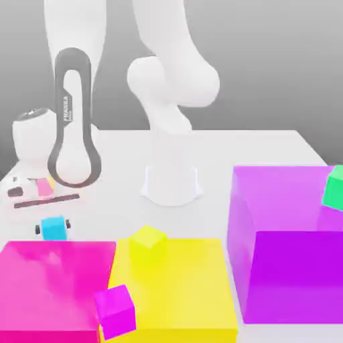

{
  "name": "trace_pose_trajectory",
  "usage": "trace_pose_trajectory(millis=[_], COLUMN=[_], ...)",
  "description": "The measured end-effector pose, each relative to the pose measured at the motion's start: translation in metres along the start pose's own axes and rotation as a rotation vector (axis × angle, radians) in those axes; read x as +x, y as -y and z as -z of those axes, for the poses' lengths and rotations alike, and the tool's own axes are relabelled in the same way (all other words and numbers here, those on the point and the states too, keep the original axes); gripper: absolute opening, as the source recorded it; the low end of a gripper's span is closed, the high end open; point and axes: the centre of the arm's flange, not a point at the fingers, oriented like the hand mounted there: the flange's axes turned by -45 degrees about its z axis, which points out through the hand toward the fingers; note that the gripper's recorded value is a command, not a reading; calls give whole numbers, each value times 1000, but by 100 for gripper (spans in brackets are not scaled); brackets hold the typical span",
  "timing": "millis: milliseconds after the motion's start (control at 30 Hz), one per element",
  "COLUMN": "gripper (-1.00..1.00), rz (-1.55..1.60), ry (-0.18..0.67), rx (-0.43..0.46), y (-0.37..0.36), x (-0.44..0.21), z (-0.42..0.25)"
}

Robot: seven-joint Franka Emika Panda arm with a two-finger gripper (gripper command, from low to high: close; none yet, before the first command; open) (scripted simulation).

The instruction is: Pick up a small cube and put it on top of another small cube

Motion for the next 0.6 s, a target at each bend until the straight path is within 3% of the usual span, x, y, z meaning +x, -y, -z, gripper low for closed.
trace_pose_trajectory(millis=[467,600], gripper=[-100,-100], rz=[-12,45], ry=[-2,-19], rx=[2,18], y=[-1,20], x=[-3,60], z=[62,86])
